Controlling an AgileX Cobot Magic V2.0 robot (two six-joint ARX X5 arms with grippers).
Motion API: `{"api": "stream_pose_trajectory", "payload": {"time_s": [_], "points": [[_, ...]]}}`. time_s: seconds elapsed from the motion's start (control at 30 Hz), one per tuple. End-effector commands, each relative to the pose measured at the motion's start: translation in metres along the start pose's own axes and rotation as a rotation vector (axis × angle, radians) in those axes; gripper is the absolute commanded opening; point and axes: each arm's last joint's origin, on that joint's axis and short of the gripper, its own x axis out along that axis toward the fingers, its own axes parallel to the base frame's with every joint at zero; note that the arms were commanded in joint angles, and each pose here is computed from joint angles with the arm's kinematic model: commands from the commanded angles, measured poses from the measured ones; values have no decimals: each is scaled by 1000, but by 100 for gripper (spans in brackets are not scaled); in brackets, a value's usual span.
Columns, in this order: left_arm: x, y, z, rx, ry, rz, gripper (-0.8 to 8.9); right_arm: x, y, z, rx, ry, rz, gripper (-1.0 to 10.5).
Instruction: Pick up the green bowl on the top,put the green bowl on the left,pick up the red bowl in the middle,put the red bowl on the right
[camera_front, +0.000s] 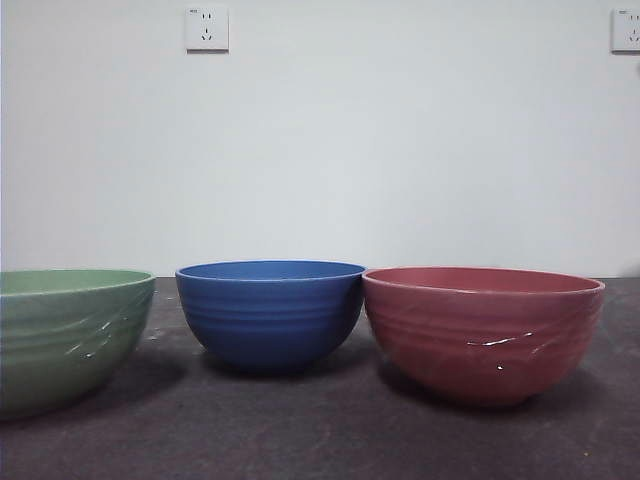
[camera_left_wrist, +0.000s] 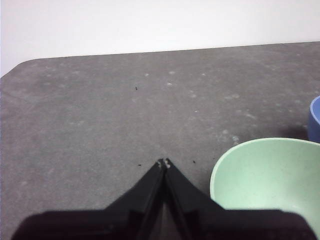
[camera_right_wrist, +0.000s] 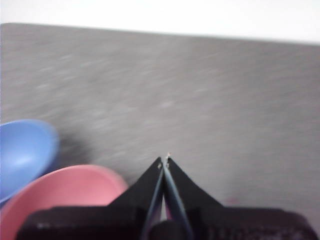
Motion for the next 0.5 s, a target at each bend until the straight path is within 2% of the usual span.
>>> {"api": "stream_pose_trajectory", "payload": {"time_s": [0.03, 0.17, 0.3, 0.5], "points": [[1, 0, -5, -12, 11, -3, -4, -16, -6, -3, -16, -81, -114, 1], [1, 0, -5, -12, 11, -3, -4, -33, -9, -19, 0, -151, -141, 1], [1, 0, -5, -12, 11, -3, -3, -38, -10, -37, -40, -179, -146, 1], [1, 0, -5, -12, 11, -3, -4, -18, -11, -84, -55, -182, -16, 1]]}}
